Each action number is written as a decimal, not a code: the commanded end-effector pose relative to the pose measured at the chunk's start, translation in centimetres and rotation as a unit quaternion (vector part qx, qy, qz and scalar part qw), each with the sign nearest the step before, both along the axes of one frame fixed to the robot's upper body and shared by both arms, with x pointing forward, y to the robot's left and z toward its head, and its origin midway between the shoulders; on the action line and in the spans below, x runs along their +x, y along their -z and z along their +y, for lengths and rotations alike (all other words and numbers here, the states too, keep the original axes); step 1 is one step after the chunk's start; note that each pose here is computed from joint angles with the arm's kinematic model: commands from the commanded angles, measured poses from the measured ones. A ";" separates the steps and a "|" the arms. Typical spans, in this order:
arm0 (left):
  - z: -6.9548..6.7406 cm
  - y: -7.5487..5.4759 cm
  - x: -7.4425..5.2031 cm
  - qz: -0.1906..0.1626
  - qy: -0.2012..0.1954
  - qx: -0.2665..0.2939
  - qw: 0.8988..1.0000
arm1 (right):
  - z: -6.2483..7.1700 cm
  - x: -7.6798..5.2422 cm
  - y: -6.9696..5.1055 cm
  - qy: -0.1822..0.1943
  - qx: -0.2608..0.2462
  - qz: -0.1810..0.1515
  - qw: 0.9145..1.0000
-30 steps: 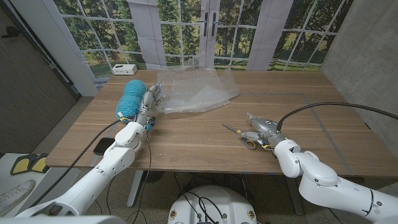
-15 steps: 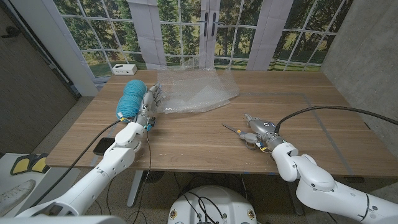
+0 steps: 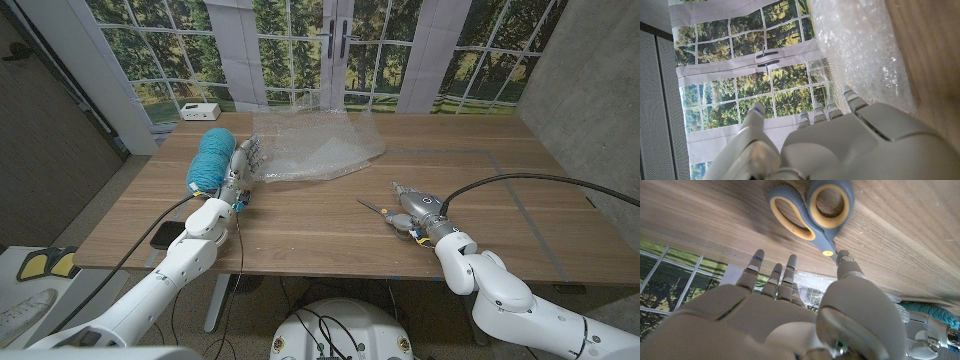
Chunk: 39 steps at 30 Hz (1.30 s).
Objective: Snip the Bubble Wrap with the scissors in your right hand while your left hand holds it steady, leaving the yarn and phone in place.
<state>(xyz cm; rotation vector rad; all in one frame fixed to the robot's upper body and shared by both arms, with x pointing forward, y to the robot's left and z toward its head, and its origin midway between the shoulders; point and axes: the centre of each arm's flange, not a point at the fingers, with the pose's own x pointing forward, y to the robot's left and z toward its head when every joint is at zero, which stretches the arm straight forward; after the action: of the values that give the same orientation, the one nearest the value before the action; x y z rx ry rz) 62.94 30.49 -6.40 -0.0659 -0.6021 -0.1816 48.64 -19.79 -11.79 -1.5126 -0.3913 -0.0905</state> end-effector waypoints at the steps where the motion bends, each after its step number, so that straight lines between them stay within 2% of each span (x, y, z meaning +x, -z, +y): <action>1: 0.0 -0.1 -0.2 -0.002 -0.002 0.000 1.000 | 0.2 0.4 0.6 0.006 -0.004 -0.006 1.000; 19: 0.1 -0.2 -0.2 -0.003 -0.002 -0.001 1.000 | 0.6 0.6 1.0 0.010 -0.022 -0.015 1.000; 39: 0.4 0.0 -0.3 -0.001 -0.003 -0.002 1.000 | 0.9 1.4 1.3 0.016 -0.040 -0.009 0.999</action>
<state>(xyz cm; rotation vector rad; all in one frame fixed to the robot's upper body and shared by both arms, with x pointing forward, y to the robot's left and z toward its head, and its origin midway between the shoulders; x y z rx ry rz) 62.70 30.68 -6.22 -0.0657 -0.6093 -0.1770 49.52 -19.08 -12.88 -1.5769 -0.3972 -0.1164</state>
